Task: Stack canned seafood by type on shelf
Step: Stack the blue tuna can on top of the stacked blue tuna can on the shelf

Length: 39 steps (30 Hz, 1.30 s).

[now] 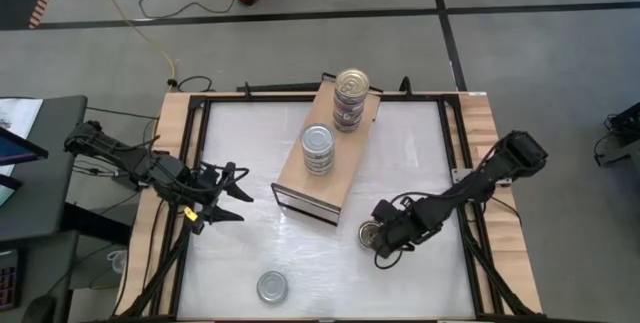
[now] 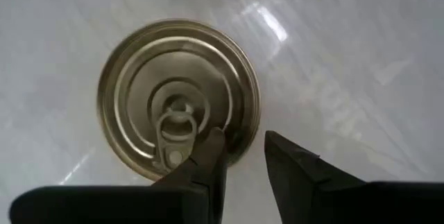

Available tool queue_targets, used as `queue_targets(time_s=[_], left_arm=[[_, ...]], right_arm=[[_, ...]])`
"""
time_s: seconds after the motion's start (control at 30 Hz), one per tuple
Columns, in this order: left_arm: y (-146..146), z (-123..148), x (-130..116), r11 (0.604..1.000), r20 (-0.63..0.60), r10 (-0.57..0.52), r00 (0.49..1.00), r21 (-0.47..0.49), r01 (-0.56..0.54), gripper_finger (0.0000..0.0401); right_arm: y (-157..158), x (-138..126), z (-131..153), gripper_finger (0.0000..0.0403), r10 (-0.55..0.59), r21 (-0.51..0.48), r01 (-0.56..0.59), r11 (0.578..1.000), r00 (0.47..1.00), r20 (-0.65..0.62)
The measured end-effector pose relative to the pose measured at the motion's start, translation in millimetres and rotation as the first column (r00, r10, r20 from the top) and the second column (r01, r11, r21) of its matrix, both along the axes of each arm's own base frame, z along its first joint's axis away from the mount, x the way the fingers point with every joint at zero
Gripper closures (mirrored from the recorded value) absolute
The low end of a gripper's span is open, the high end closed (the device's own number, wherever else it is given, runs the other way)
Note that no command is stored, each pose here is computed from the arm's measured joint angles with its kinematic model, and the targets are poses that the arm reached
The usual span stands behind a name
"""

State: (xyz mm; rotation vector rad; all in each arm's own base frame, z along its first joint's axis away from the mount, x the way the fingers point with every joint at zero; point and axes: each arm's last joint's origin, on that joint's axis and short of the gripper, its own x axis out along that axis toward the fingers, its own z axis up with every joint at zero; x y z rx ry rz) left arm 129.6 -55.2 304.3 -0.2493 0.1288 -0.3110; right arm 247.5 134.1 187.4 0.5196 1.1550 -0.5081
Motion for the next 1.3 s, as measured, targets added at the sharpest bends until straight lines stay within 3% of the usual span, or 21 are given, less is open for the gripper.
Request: queue_targets(time_s=[0.23,0.5,0.63,0.9,1.03,1.13,1.3], left_arm=[[0.0,-0.1,0.0,1.0,0.001,0.0,1.0,0.003,0.0,0.0177],[-0.7,-0.2,-0.3,0.999,-0.012,-0.022,1.0,-0.029,0.022,0.0177],[-0.8,-1.0,-0.4,0.999,-0.021,-0.028,0.999,-0.032,0.027,0.0177],[-0.8,-2.7,-0.5,0.999,-0.036,-0.029,0.999,-0.021,0.028,0.0177],[-0.7,-3.2,-0.6,0.999,-0.038,-0.029,0.999,-0.014,0.029,0.0177],[-0.7,-4.8,-0.8,0.999,-0.054,-0.031,0.998,-0.008,0.031,0.0177],[-0.5,-6.9,-1.0,1.0,-0.075,-0.025,0.997,0.002,0.025,0.0177]], right_arm=[[-10.1,9.1,-11.1,0.0286,0.004,0.017,-0.003,1.0,0.998,-0.067],[-28.8,0.1,-26.6,0.0356,-0.091,0.062,0.1,0.993,0.986,-0.137],[-39.4,-15.1,-35.7,0.0379,-0.144,-0.006,0.148,0.989,0.95,-0.275],[-61.0,-42.4,1.7,0.0354,-0.245,-0.153,0.214,0.965,0.942,-0.228],[-59.2,-49.0,27.1,0.0329,-0.187,-0.101,0.176,0.979,0.975,-0.12],[-44.5,-46.2,44.6,0.0309,-0.055,-0.063,0.053,0.997,0.998,-0.034],[-13.2,-41.3,62.4,0.026,0.111,-0.048,-0.11,0.993,0.994,0.021]])
